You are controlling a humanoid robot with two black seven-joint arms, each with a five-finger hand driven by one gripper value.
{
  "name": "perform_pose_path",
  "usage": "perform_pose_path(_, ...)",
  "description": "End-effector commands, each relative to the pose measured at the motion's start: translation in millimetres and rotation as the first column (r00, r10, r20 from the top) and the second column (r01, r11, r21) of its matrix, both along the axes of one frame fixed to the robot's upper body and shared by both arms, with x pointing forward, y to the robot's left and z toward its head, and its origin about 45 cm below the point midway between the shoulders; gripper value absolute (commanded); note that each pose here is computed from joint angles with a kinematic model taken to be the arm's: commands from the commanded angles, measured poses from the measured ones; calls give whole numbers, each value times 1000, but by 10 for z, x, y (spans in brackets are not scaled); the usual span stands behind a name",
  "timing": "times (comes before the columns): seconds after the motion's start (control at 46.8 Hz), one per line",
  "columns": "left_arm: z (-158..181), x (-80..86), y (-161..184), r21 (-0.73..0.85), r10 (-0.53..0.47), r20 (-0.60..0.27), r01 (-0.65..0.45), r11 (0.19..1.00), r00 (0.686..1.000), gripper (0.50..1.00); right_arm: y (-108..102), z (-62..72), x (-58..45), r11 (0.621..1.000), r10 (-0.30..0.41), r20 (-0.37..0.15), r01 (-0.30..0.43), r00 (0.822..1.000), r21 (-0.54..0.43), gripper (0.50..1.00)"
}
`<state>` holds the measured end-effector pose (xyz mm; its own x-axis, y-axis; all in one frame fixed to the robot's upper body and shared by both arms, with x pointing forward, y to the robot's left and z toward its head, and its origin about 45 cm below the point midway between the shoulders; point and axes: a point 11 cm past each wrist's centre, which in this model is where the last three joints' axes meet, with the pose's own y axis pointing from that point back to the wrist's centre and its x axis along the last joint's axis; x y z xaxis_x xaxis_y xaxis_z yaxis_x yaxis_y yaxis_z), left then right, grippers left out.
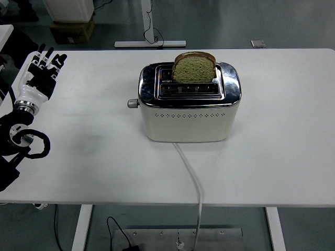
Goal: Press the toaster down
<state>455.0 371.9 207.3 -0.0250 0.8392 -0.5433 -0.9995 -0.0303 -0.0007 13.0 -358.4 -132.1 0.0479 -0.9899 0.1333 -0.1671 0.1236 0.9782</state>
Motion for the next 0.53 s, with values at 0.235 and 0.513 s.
perform_pose_path(0.235,-75,-3,-50,-40,-8,-2,7,999,1000,1000,-1,0,1,1000,-1,0,1,1000,-1,998)
perform_pose_path(0.513,-80,1,-31,-36,-3,-6,3,999,1000,1000,0,0,2,1000,4,1,-4,1000,-1,998)
